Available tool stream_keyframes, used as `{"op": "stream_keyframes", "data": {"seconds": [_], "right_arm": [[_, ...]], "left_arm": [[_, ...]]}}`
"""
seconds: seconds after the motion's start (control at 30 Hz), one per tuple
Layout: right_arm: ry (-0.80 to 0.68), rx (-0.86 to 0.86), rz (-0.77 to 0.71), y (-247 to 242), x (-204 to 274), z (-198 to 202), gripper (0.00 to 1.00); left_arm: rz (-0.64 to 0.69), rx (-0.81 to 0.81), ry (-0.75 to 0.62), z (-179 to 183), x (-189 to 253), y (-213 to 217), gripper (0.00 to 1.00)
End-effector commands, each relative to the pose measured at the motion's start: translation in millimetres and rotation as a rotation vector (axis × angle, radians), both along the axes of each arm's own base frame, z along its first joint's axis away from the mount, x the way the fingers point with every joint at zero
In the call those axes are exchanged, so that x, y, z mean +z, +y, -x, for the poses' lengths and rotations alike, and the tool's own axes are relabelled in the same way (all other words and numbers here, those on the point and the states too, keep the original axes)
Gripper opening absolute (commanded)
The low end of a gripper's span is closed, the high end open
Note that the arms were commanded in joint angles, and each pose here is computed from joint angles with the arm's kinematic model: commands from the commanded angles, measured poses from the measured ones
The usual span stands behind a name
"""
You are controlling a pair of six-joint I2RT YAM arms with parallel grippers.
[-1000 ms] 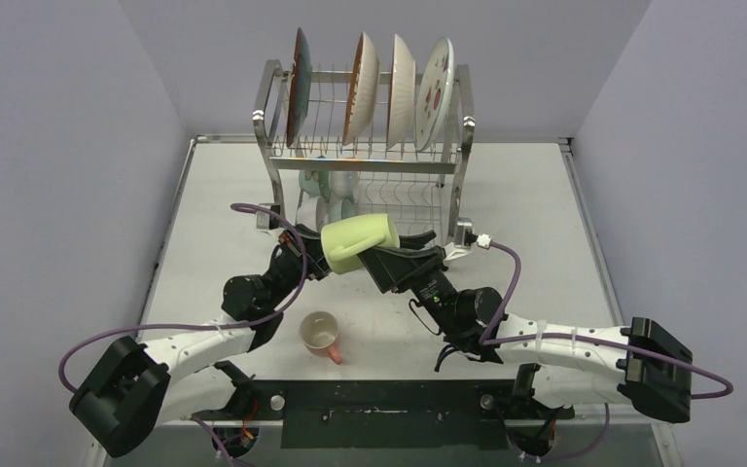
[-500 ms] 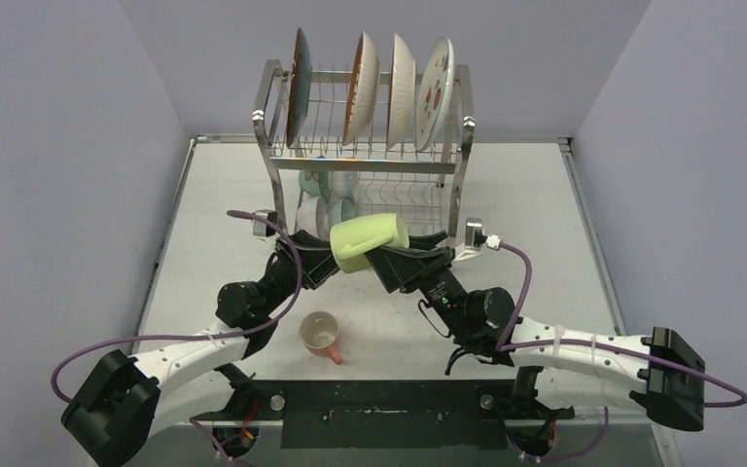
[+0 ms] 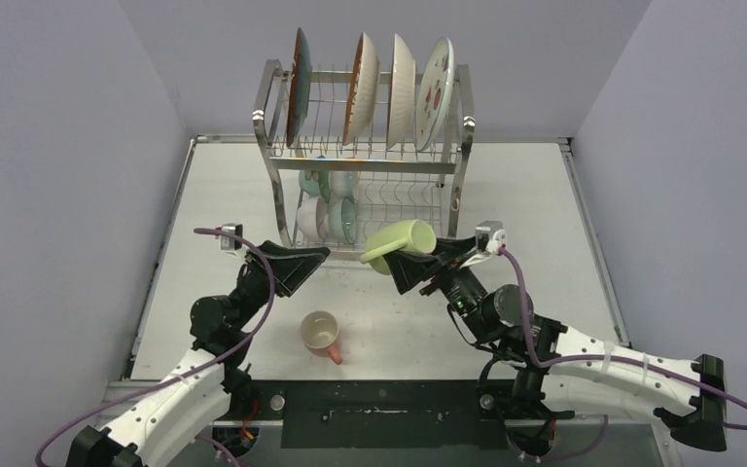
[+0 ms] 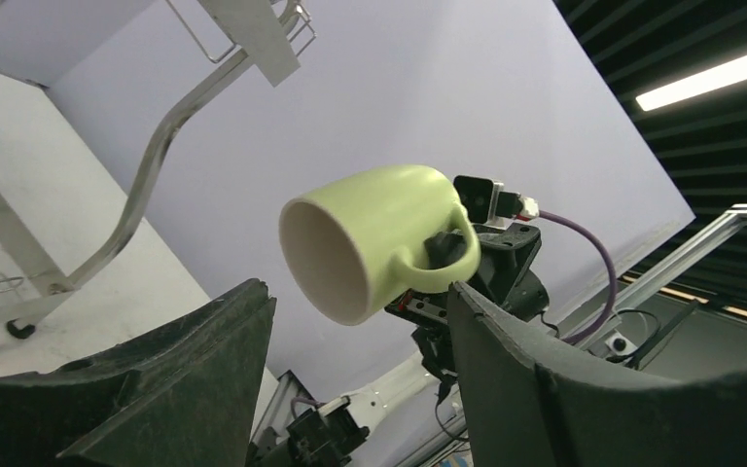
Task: Load the mixed dishes into the dish rack
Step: Turn the cup upside down in the dish rack.
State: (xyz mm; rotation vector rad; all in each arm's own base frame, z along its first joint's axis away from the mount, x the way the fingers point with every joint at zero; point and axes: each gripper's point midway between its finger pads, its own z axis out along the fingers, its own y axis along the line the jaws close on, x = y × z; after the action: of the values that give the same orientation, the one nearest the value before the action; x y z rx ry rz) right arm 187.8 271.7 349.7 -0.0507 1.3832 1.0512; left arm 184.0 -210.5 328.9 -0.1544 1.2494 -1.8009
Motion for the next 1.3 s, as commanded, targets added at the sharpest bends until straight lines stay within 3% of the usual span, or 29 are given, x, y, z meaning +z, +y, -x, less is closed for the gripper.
{"op": "stream_keyframes", "data": {"seconds": [0.0, 0.2, 0.43, 0.77, 0.97, 1.27], "right_arm": [[-0.018, -0.162, 0.201, -23.3, -6.5, -17.3, 0.20], [-0.003, -0.288, 0.427, -15.3, -34.6, -42.3, 0.21], [0.028, -0.452, 0.536, -6.9, -56.4, -76.0, 0.22], [0.106, -0.514, 0.528, 11.8, -89.1, -133.0, 0.21], [0.149, -0.560, 0.502, 14.7, -109.8, -164.8, 0.21], [0.207, -0.584, 0.464, 15.8, -148.7, -216.9, 0.22]], "left_arm": [[-0.090, 0.007, 0.035, -2.3, -22.0, 7.1, 0.64], [-0.152, -0.009, 0.051, -1.5, -22.7, 13.3, 0.62], [-0.233, -0.048, 0.027, 2.5, -14.6, 8.2, 0.61], [-0.556, -0.020, 0.059, 1.5, -26.3, 10.7, 0.60], [-0.841, 0.105, 0.080, -9.0, -33.7, 36.1, 0.60], [-1.085, 0.301, 0.025, -20.8, -23.3, 76.0, 0.61]]}}
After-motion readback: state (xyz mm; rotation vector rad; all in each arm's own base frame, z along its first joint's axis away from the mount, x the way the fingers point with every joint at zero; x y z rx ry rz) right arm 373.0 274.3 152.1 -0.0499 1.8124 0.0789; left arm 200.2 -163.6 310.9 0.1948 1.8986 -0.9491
